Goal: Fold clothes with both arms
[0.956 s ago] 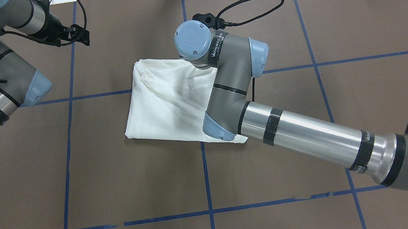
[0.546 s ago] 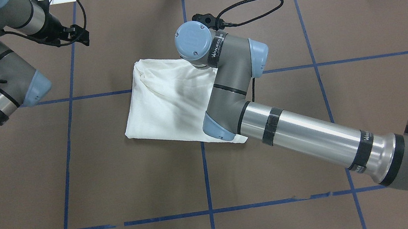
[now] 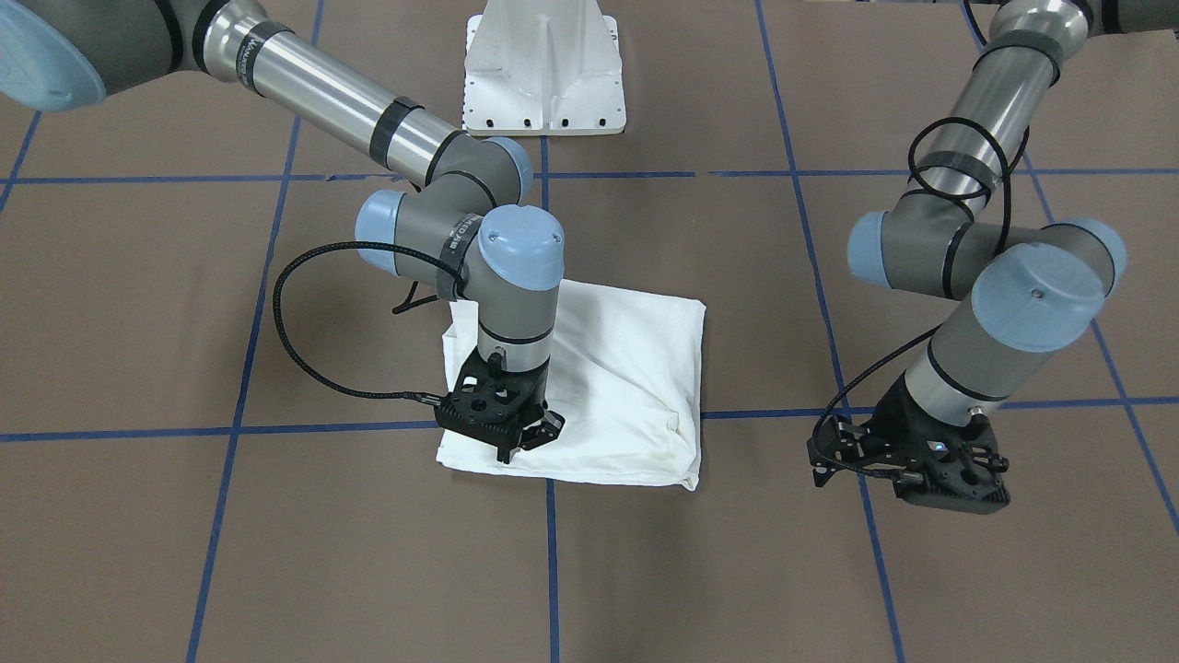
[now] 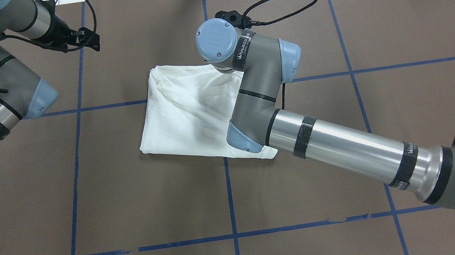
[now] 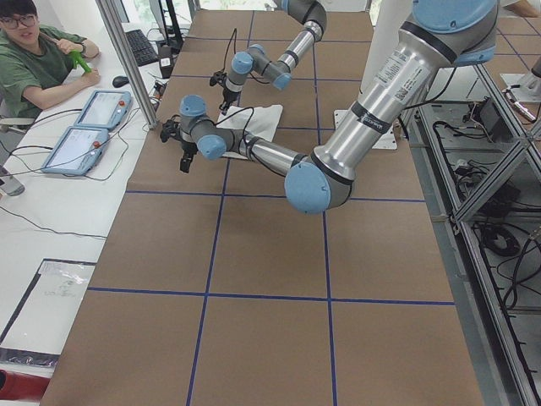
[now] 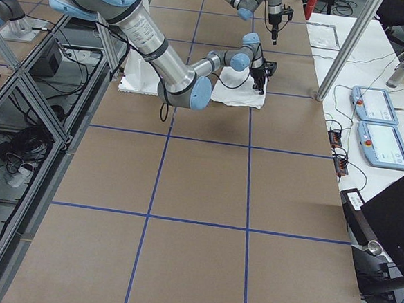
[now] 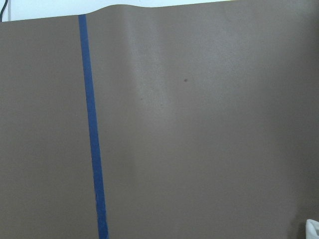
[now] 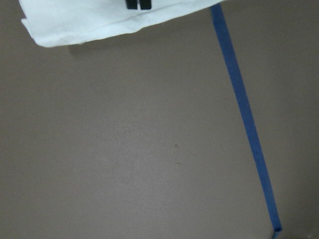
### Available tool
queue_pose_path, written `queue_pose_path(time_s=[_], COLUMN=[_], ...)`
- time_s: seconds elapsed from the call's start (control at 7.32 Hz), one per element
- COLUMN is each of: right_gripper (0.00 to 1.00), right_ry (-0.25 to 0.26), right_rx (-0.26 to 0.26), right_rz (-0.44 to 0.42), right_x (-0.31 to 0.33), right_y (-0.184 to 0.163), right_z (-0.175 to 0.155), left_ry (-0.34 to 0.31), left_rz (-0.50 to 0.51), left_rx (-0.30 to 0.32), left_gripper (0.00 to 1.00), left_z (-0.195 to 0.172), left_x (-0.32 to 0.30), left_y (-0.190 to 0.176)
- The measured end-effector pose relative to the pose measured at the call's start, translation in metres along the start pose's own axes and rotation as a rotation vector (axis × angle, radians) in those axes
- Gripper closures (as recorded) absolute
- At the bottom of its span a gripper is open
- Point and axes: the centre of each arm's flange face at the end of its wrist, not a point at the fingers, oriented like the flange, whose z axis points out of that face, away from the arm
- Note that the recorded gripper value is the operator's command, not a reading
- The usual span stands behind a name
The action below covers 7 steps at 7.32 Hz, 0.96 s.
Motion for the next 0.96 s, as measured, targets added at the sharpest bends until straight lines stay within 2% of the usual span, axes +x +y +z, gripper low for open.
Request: queue_pose_path(time_s=[0.27, 0.41, 0.68, 0.82, 0.96], right_gripper=[1.00, 0.01, 0.00, 0.00, 0.00], right_ry=[0.009, 0.014, 0.015, 0.012, 0.010], right_rx=[0.031, 0.044, 0.046, 0.012, -0.055], right_rz=[-0.016, -0.025, -0.070, -0.101, -0.150], right_x=[0.005, 0.007, 0.007, 0.007, 0.012], right_y=[-0.012, -0.015, -0.020, -0.027, -0.044], right_z=[0.002, 0.004, 0.004, 0.001, -0.006], left_ry=[0.001, 0.001, 0.012, 0.018, 0.023], left_rz=[0.000, 0.000, 0.006, 0.010, 0.017], left_rx=[0.000, -0.001, 0.009, 0.012, 0.014], left_gripper=[0.00, 0.00, 0.00, 0.00, 0.00], left_z=[0.000, 0.001, -0.007, -0.012, -0.016], left_x=[0.001, 0.001, 0.005, 0.005, 0.006], left_y=[0.000, 0.001, 0.003, 0.007, 0.011])
